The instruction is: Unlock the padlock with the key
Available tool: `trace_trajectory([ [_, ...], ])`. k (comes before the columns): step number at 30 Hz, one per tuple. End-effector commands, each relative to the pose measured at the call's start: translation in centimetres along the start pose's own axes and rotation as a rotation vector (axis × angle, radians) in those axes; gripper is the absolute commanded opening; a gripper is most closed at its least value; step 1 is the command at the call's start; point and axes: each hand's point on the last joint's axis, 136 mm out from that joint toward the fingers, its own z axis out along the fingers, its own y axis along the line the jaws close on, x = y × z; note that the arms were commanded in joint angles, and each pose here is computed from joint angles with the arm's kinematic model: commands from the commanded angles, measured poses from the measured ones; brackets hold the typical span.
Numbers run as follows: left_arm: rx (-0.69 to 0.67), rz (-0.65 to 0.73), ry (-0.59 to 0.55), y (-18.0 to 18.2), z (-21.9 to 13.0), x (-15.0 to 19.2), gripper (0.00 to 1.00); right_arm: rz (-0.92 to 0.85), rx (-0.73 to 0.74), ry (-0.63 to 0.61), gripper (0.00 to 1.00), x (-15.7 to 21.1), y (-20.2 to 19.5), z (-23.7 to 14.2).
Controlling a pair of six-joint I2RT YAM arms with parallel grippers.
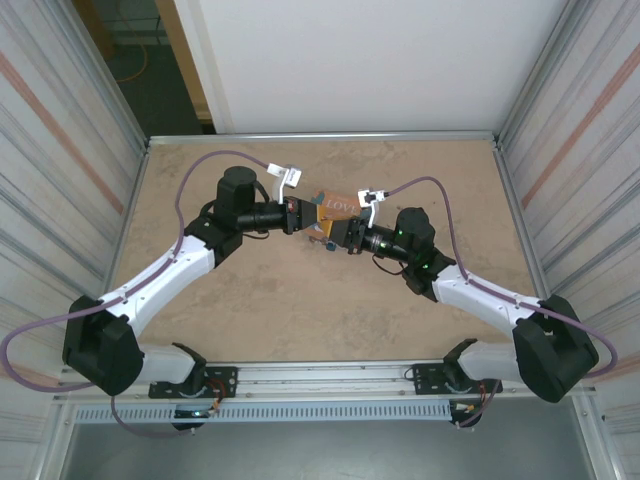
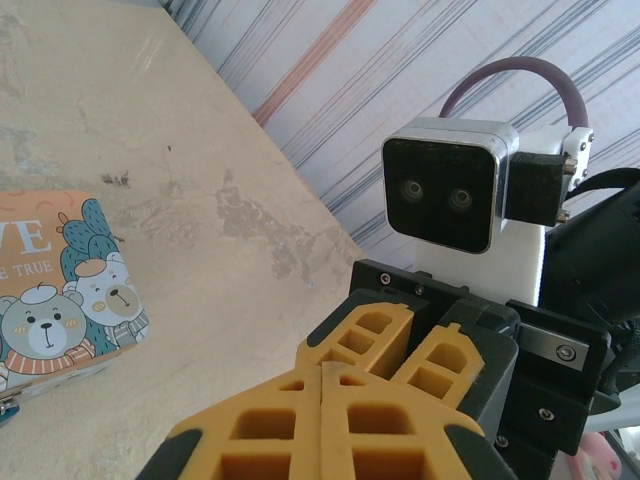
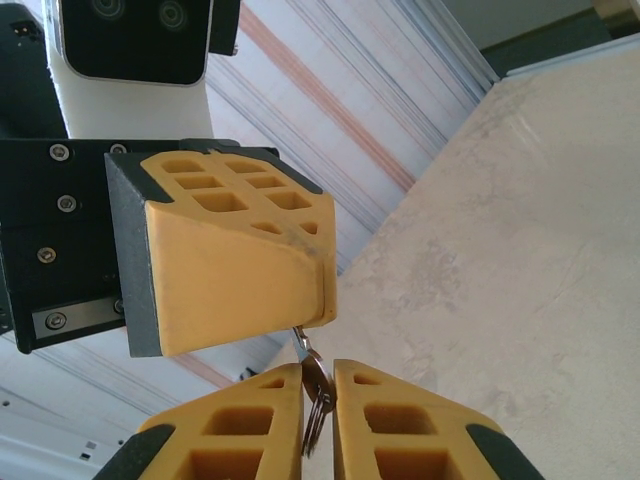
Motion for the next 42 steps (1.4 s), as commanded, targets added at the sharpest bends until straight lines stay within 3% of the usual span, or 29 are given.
trace_trajectory([
  [1,0.017,0.056,-0.037,-1.5,-1.1,-1.3,0.0,-0.015,0.003,-0.031,0.13,-0.7,0.5,-0.6],
  [13,0.011,0.055,-0.043,-1.4,-1.2,-1.3,0.0,-0.017,0.005,-0.026,0.18,-0.6,0.6,-0.9],
  [42,0.025,0.053,-0.037,-1.5,-1.1,-1.1,0.0,-0.013,-0.027,-0.008,0.15,-0.6,1.2,0.3],
])
